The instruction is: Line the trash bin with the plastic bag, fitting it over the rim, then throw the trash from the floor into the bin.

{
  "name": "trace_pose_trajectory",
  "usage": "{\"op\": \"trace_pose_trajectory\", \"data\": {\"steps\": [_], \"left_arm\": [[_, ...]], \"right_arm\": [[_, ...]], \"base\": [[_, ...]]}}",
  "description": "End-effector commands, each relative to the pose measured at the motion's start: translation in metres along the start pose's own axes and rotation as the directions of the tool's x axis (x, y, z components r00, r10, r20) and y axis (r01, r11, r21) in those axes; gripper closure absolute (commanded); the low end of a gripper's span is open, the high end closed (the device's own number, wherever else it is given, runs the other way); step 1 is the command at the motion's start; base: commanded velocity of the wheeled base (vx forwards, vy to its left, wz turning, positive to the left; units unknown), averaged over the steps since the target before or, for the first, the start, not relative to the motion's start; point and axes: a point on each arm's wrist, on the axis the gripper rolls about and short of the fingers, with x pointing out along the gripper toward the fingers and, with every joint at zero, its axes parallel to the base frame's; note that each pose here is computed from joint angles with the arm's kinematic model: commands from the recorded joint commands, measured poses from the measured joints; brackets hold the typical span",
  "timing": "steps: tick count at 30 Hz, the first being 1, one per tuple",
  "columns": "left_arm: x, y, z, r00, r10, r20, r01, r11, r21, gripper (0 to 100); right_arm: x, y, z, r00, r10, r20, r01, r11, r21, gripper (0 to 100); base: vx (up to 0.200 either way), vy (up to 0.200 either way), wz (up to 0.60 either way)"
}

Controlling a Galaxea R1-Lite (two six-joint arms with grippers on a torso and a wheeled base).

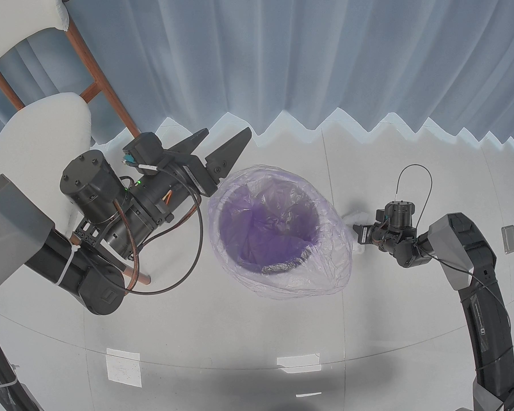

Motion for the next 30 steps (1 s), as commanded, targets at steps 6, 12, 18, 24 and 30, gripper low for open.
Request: {"op": "trace_pose_trajectory", "data": {"steps": [6,12,18,24,30], "left_arm": [[0.000,0.000,-0.001,1.000,0.001,-0.001,-0.001,1.000,0.001,0],[0.000,-0.001,-0.001,1.000,-0.002,-0.002,0.002,1.000,0.000,0],[0.000,-0.003,-0.001,1.000,-0.006,-0.002,0.006,1.000,-0.001,0],[0.000,-0.004,0.001,1.000,-0.008,0.003,0.008,1.000,0.001,0],[0.004,-0.003,0.001,1.000,-0.013,0.020,0.013,1.000,0.002,0]], "right_arm": [[-0.059,0.010,0.039,0.998,0.006,0.055,-0.009,0.999,0.048,100],[-0.174,0.021,0.070,0.992,0.082,0.095,-0.089,0.994,0.068,100],[-0.239,0.032,0.069,0.987,0.100,0.123,-0.108,0.992,0.060,100],[-0.281,0.045,0.071,0.971,0.149,0.187,-0.170,0.980,0.105,100],[-0.295,0.050,0.063,0.968,0.162,0.191,-0.191,0.971,0.142,100]], "base": [[0.000,0.000,0.00],[0.000,0.000,0.00],[0.000,0.000,0.00],[0.000,0.000,0.00],[0.000,0.000,0.00]]}}
